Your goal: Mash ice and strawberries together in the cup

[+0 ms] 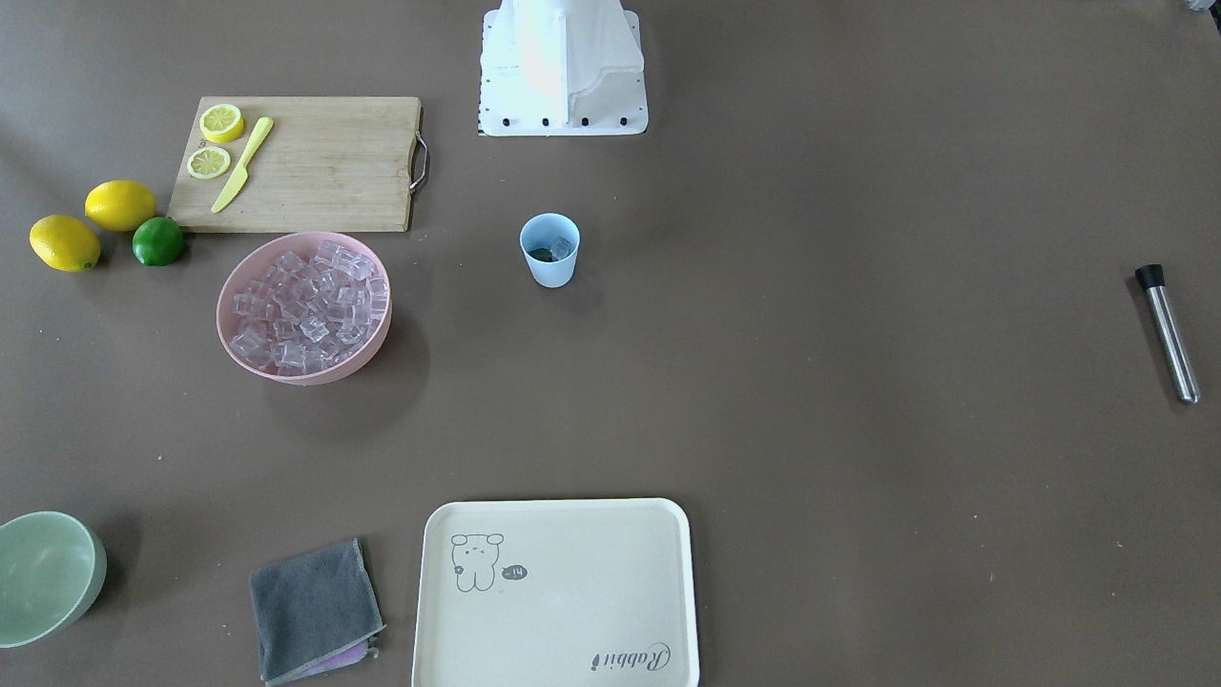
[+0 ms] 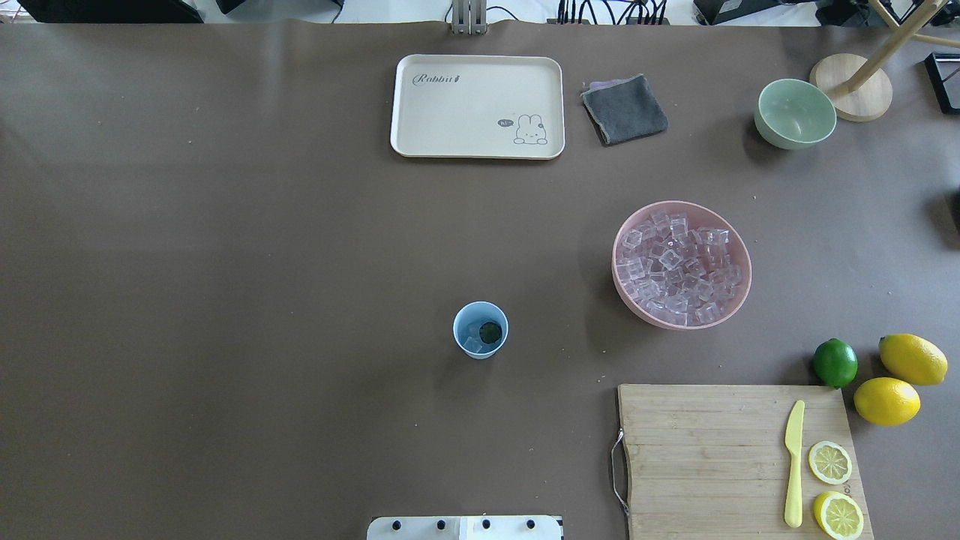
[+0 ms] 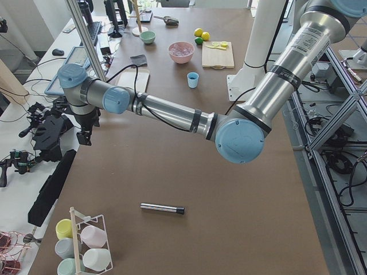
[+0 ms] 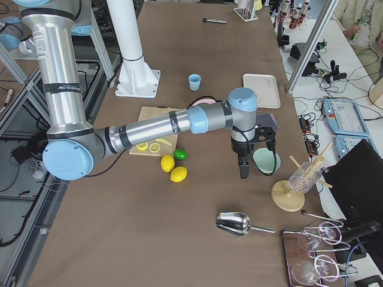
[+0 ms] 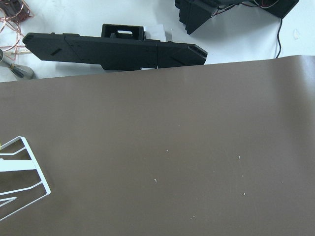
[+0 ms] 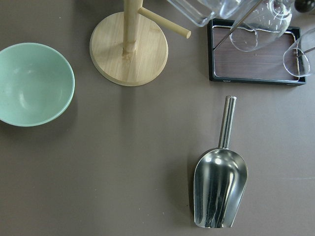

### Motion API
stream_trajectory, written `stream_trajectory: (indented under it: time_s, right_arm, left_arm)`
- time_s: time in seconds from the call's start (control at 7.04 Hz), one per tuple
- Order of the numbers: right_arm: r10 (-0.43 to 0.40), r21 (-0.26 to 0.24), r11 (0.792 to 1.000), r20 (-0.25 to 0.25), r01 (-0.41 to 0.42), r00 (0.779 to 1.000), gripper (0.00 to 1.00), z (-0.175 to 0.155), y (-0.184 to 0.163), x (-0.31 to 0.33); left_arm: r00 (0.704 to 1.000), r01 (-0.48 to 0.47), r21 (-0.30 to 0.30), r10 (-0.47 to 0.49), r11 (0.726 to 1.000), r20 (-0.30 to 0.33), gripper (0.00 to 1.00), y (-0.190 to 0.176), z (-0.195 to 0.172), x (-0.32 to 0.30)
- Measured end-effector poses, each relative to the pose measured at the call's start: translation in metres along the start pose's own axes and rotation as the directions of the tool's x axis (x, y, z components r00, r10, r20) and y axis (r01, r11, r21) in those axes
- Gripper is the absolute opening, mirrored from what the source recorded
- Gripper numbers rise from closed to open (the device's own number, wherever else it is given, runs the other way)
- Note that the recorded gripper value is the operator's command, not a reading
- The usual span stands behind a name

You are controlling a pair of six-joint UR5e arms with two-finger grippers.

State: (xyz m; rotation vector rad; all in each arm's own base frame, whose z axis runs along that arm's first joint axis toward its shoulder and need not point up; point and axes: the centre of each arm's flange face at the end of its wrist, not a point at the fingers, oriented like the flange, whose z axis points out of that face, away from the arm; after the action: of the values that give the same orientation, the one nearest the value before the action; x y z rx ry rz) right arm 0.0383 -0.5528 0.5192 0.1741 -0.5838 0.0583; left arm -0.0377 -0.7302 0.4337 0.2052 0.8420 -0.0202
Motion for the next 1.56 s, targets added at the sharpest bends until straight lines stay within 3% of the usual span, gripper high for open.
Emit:
stream_trajectory:
  time_s: [0.28, 0.85, 1.56]
  right_arm:
    - [-0.018, 0.007, 1.000, 0.003, 0.018, 1.000, 1.00, -0.004, 0.000, 0.004]
    - [0.007, 0.039, 0.999, 0.035, -0.008, 0.999, 1.00, -0.025, -0.001, 0.018]
    - [0.030, 0.021, 0.999, 0.031, -0.030, 0.999, 1.00, -0.016, -0.002, 0.026]
  left_arm:
    - [0.999, 0.031, -0.004, -0.032, 0.999, -0.033, 0.99, 0.003, -0.019, -0.003]
    - [0.992, 0.058, -0.053, -0.051, 0.997, 0.113, 0.99, 0.027, 0.033, -0.040]
    - [0.987, 0.103, -0.062, -0.094, 0.993, 0.128, 0.99, 0.057, 0.066, -0.077]
